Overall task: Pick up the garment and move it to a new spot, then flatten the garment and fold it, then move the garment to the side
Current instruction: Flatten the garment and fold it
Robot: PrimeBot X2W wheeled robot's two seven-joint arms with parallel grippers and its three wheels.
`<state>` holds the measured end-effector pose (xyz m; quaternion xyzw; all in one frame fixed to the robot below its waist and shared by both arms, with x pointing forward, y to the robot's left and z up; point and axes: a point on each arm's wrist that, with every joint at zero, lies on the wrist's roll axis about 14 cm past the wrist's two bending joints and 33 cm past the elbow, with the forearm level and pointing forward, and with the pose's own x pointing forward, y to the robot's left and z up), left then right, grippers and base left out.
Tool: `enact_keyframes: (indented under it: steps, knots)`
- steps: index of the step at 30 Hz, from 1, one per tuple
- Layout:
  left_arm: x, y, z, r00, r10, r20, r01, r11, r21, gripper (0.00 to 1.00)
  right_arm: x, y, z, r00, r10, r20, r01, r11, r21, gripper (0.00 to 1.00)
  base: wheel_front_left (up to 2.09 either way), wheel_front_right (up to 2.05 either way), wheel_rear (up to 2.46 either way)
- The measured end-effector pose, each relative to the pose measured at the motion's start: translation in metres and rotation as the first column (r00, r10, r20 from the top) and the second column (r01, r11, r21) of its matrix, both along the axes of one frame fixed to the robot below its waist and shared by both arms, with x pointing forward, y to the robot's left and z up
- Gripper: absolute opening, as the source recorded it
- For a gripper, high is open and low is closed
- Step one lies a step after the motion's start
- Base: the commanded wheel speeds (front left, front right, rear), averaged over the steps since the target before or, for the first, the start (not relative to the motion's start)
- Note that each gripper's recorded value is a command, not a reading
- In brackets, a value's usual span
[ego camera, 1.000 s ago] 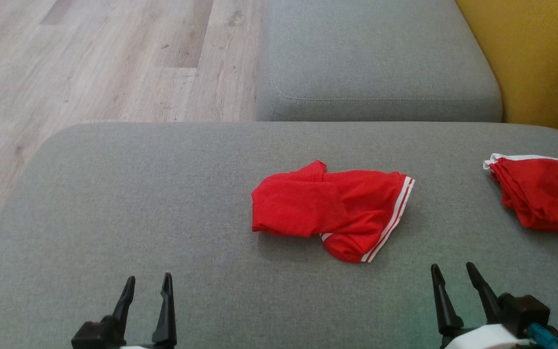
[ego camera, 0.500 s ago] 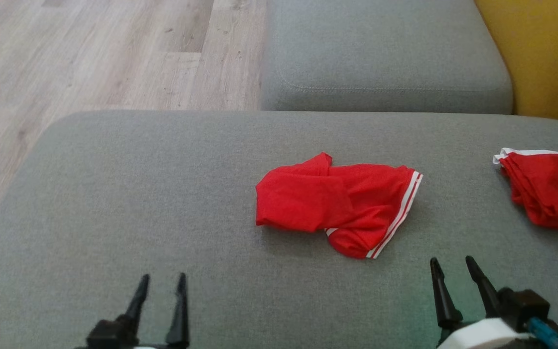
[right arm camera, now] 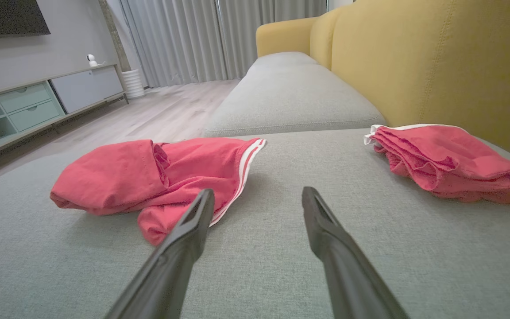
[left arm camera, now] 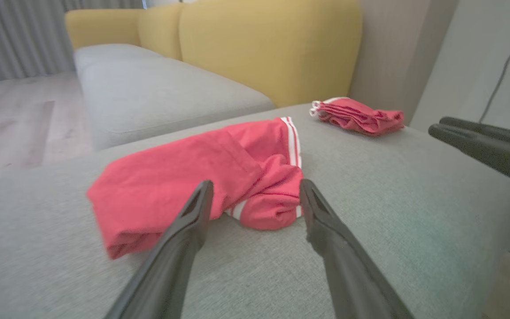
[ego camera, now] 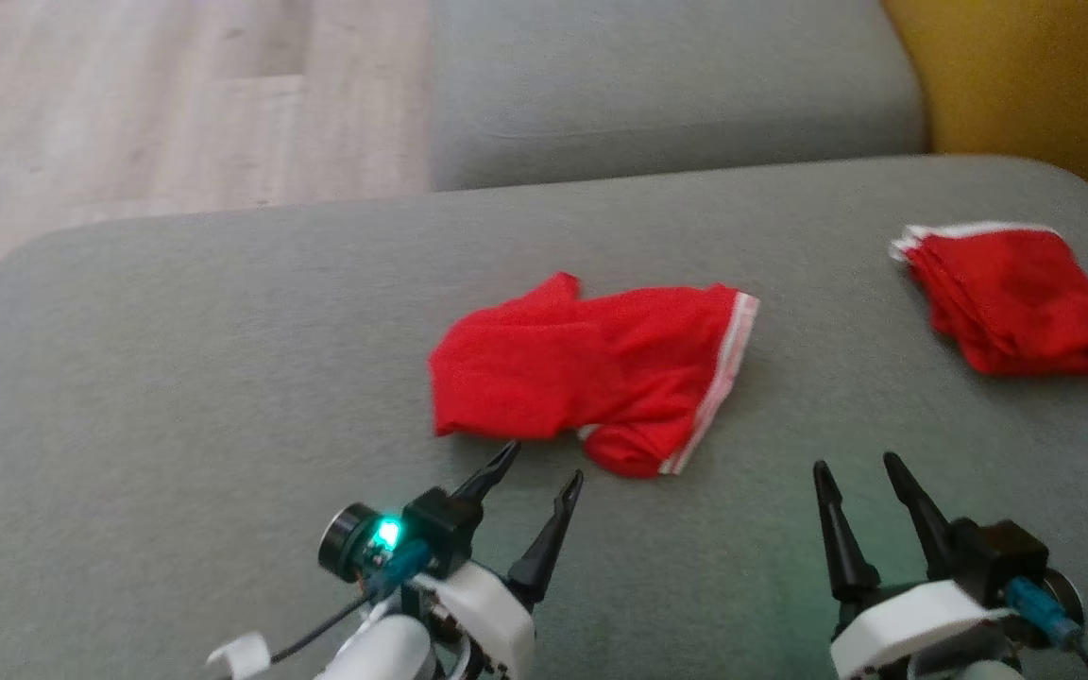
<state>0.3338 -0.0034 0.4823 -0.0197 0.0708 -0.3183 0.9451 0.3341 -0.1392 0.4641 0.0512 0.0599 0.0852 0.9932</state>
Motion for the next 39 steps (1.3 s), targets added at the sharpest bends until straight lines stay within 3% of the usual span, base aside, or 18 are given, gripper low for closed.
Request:
enact_keyframes:
  steps: [6, 14, 21, 27, 29, 30, 34, 38, 39]
  knots:
    - [0.026, -0.037, -0.034, 0.991, -0.105, -0.082, 0.112, 0.99, 0.088, 1.0, -0.004, -0.029, 0.003, 0.995, -0.095, 0.0, 0.095, 0.995, -0.012, 1.0, 0.0, 0.0, 0.0]
    - [0.079, -0.056, -0.053, 0.989, -0.127, -0.082, 0.139, 0.974, 0.176, 1.0, -0.005, -0.061, -0.009, 0.979, -0.198, -0.046, 0.196, 0.98, -0.03, 1.0, 0.0, 0.0, 0.0]
    - [0.081, -0.065, -0.088, 0.969, -0.165, -0.185, 0.202, 0.958, 0.203, 1.0, -0.007, -0.077, -0.017, 0.966, -0.251, -0.065, 0.249, 0.968, -0.038, 1.0, 0.0, 0.0, 0.0]
    - [0.088, -0.064, -0.083, 0.973, -0.149, -0.176, 0.181, 0.967, 0.181, 0.98, -0.007, -0.078, -0.02, 0.965, -0.254, -0.072, 0.252, 0.967, -0.036, 1.0, 0.0, 0.0, 0.0]
    - [0.091, -0.063, -0.083, 0.973, -0.139, -0.182, 0.172, 0.969, 0.176, 0.73, -0.007, -0.077, -0.021, 0.965, -0.253, -0.075, 0.252, 0.967, -0.031, 1.0, 0.0, 0.0, 0.0]
    - [0.092, -0.063, -0.084, 0.974, -0.135, -0.184, 0.168, 0.971, 0.172, 0.48, -0.007, -0.077, -0.021, 0.965, -0.253, -0.075, 0.251, 0.967, -0.031, 1.0, 0.0, 0.0, 0.0]
    - [0.097, -0.064, -0.083, 0.971, -0.118, -0.206, 0.148, 0.98, 0.134, 0.13, -0.001, -0.079, -0.017, 0.966, -0.253, -0.061, 0.251, 0.967, -0.033, 1.0, 0.0, 0.0, 0.0]
    - [0.1, -0.065, -0.079, 0.971, -0.116, -0.208, 0.139, 0.985, 0.103, 0.09, 0.001, -0.08, -0.016, 0.965, -0.257, -0.053, 0.255, 0.966, -0.034, 1.0, 0.0, 0.0, 0.0]
    - [0.101, -0.066, -0.079, 0.971, -0.114, -0.211, 0.136, 0.986, 0.096, 0.02, 0.001, -0.081, -0.016, 0.965, -0.258, -0.054, 0.256, 0.966, -0.034, 1.0, 0.0, 0.0, 0.0]
